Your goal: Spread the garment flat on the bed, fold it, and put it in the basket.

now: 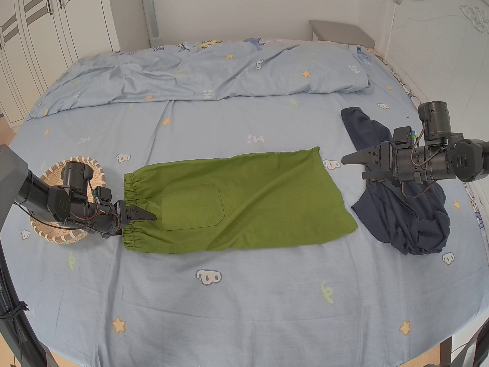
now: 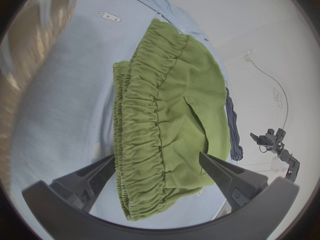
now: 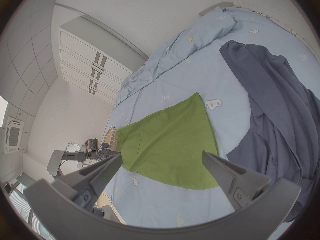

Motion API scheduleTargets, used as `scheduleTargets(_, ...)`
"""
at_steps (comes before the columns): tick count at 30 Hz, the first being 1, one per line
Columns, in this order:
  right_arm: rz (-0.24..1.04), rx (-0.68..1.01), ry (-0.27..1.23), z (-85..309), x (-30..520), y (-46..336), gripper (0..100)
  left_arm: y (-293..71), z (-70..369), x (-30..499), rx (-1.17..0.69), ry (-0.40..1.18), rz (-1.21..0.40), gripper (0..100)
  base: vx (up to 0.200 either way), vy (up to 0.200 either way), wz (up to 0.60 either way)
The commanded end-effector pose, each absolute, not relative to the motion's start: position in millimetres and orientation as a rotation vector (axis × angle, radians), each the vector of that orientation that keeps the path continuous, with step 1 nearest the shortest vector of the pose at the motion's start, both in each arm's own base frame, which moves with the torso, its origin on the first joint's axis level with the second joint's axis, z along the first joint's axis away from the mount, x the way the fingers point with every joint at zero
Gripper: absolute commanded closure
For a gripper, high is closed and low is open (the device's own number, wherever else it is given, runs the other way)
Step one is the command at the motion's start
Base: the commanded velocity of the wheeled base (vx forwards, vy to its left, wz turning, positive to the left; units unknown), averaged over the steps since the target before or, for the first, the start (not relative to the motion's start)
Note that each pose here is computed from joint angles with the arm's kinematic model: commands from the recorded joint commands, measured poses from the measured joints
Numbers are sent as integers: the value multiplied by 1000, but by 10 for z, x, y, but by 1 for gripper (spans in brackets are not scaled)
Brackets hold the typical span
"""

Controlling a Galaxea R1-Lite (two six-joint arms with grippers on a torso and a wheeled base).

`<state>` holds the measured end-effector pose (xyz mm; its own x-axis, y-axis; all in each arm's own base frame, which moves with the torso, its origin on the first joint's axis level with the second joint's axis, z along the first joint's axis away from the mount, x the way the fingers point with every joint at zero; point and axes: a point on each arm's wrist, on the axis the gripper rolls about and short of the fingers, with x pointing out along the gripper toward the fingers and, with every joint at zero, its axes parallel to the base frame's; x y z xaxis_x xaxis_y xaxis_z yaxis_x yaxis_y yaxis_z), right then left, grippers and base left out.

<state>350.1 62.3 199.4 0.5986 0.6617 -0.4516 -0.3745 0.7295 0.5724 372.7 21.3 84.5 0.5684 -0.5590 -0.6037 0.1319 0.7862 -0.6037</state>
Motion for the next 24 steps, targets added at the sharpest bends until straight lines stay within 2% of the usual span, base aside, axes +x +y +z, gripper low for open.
scheduleTargets(1, 626, 449, 700, 1991, 3503, 628, 0, 196, 831, 3729, -537, 884, -430, 0, 0, 0, 0)
scheduleTargets(6, 626, 450, 701, 1986, 3506, 628, 0, 225, 843, 3732, -538, 877, -422, 0, 0, 0, 0)
scheduleTargets(7, 626, 450, 701, 1986, 3506, 628, 0, 231, 843, 3731, -538, 877, -419, 100, 0, 0, 0)
scheduleTargets(24, 624, 451, 704, 1969, 3521, 625, 0, 241, 870, 3722, -538, 872, -417, 100, 0, 0, 0)
